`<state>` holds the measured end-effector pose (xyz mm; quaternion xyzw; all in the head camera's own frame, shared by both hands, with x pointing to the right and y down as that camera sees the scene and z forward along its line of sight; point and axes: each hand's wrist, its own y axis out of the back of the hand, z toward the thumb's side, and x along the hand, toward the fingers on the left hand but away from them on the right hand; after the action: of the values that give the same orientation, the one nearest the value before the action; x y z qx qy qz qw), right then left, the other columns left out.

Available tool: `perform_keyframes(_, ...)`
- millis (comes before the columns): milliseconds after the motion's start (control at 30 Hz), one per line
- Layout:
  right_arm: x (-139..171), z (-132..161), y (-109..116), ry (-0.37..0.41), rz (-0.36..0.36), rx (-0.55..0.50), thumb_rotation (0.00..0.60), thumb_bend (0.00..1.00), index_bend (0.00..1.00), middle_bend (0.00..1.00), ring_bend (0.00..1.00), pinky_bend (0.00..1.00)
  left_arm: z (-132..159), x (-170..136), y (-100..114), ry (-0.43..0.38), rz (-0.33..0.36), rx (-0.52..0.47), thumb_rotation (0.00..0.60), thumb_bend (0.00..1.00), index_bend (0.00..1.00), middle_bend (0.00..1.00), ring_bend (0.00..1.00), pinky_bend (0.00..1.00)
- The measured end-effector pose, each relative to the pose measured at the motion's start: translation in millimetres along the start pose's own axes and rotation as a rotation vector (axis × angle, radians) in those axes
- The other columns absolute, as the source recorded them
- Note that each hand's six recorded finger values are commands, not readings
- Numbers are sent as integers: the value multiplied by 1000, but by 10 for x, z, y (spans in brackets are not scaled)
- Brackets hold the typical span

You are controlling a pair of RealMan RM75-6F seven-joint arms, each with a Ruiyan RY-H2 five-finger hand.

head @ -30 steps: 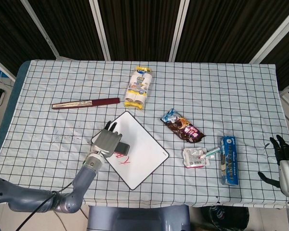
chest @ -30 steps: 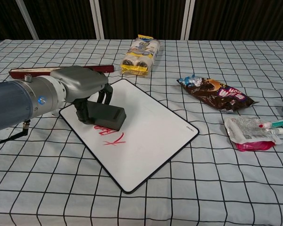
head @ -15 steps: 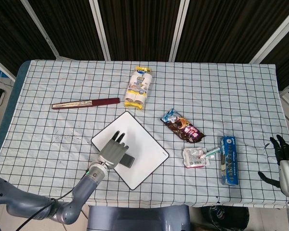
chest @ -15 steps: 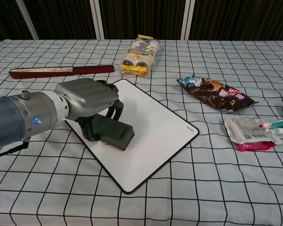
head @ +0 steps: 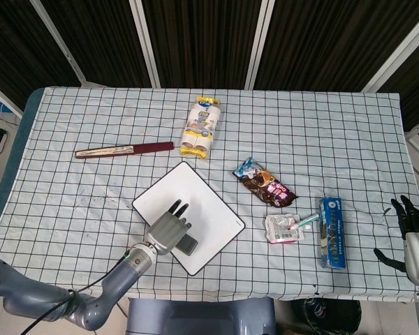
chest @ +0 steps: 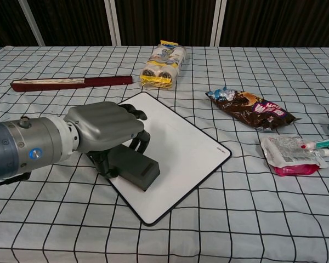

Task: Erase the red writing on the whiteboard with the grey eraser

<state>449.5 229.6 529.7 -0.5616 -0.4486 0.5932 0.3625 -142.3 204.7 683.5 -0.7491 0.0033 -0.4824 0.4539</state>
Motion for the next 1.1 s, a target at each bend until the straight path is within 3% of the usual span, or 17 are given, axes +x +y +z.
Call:
perform_keyframes(267, 2, 4, -6, 1, 2, 0, 600, 107, 7, 38, 142, 187, -228, 135, 60, 36, 35, 47, 600, 339, 426, 432, 0, 12)
perform_keyframes(700, 0, 1, -4, -2, 2, -6, 600, 108, 6, 38, 142, 187, -635, 301, 65, 133, 61, 42, 600, 339, 427, 431, 0, 12)
perform_keyframes(1100, 2, 7, -1, 2, 2, -6, 600, 108, 7, 38, 142, 187, -1224, 55, 200, 258, 102, 38, 600, 340, 427, 429, 0, 12)
